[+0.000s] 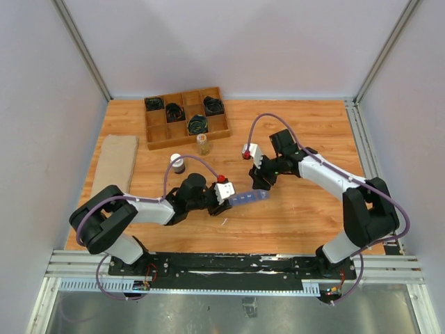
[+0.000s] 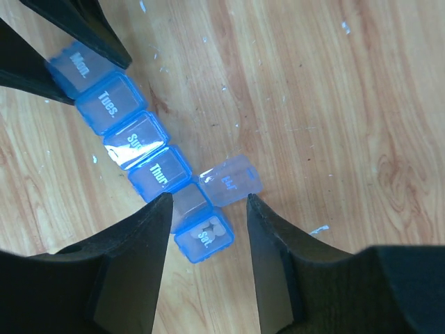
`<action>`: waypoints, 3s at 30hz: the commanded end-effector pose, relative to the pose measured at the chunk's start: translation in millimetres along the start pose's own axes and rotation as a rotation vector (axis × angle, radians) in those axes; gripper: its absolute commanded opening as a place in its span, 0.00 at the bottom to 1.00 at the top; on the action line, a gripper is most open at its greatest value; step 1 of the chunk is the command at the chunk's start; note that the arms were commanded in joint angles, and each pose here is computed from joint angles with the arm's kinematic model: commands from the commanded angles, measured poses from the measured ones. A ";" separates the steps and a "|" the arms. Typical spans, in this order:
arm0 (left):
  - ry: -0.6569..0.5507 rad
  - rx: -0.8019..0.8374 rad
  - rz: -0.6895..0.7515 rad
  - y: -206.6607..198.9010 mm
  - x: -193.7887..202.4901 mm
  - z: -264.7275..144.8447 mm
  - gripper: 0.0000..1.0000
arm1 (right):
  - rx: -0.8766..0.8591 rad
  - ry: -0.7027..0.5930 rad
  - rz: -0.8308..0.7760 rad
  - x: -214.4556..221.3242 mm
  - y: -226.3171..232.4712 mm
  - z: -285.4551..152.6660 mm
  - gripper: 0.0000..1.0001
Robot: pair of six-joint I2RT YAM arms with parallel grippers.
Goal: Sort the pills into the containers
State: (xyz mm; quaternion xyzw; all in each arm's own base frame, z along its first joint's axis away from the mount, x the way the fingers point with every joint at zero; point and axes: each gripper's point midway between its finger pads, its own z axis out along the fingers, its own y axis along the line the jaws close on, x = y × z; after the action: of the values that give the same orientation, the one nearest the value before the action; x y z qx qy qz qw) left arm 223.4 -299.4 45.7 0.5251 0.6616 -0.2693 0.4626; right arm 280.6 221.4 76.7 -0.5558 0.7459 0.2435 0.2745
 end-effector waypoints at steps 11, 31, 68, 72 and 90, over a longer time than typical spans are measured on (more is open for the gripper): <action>0.007 -0.067 -0.021 14.3 -5.9 6.9 0.36 | -0.052 -0.201 -0.078 -45.0 18.2 -53.2 0.54; -0.105 -0.093 -0.138 9.9 -45.5 -21.0 0.63 | -0.049 -0.301 -0.128 -63.2 28.6 -84.8 0.60; -0.193 -0.653 -0.752 191.8 -86.0 -88.0 0.79 | 0.010 -0.522 -0.157 -98.1 54.7 -138.6 0.99; -0.096 -0.792 -0.755 224.9 -71.8 -83.8 0.78 | 0.024 -0.504 -0.128 -94.9 49.2 -135.6 0.99; 0.160 -0.951 -0.735 278.7 -23.1 -54.2 0.69 | 0.038 -0.494 -0.126 -91.5 47.6 -133.6 0.99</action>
State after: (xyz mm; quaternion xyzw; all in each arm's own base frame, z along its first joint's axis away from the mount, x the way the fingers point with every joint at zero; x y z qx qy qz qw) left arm 460.2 -189.9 125.8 0.0251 0.8795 -0.0730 0.4696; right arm 236.8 209.6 238.3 -0.5226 0.6265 0.3400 0.4679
